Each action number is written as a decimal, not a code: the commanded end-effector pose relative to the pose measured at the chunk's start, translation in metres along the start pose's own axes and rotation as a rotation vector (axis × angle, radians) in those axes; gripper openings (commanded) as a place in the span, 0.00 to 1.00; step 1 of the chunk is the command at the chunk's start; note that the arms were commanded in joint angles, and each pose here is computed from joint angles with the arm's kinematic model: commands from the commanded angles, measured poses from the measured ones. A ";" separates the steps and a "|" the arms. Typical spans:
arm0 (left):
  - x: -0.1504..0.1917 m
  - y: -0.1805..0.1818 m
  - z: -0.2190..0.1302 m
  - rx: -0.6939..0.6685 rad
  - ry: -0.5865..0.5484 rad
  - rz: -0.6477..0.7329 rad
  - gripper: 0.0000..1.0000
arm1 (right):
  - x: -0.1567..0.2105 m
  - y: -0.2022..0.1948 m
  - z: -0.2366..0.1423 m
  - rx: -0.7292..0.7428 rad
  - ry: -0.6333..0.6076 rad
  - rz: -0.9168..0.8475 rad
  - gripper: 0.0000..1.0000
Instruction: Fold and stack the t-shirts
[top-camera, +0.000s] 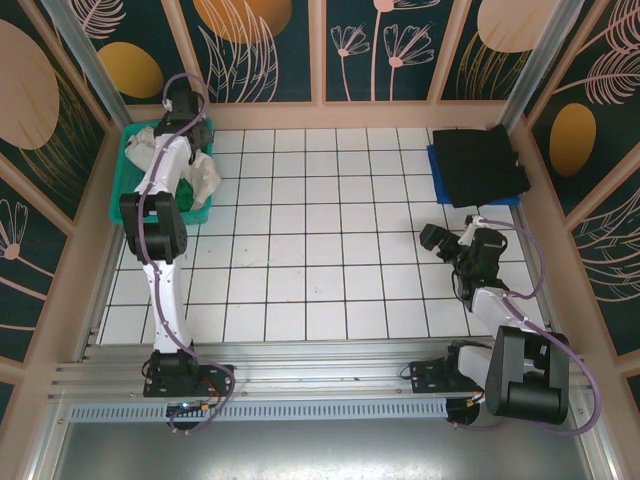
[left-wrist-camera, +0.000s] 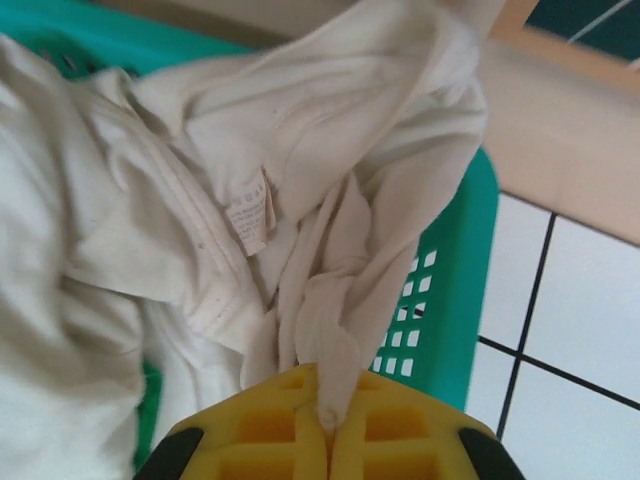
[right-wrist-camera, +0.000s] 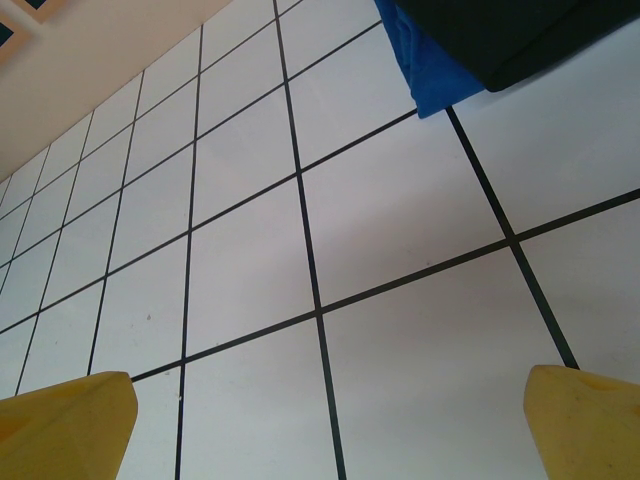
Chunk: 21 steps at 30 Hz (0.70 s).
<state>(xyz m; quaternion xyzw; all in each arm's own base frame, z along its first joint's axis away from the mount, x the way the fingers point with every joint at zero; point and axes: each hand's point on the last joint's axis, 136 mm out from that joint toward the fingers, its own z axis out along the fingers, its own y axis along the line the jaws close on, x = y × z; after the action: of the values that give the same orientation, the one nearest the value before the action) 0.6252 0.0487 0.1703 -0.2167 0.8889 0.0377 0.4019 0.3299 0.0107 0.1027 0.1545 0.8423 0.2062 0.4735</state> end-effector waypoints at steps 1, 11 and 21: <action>-0.113 0.003 -0.132 0.040 -0.309 -0.041 0.00 | -0.010 0.011 0.000 -0.041 -0.018 -0.014 0.99; -0.184 0.008 -0.308 0.220 -0.630 -0.088 0.00 | -0.010 0.019 0.000 -0.085 -0.011 -0.003 0.99; -0.199 -0.075 -0.505 0.975 -0.854 -0.005 0.00 | -0.017 0.032 -0.007 -0.126 -0.015 0.007 0.99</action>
<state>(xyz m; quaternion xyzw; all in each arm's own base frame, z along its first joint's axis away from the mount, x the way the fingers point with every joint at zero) 0.4725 -0.0180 0.5879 -0.0858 0.6547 -0.1804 0.7290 0.3279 0.0232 0.1071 0.1406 0.8400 0.2410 0.4653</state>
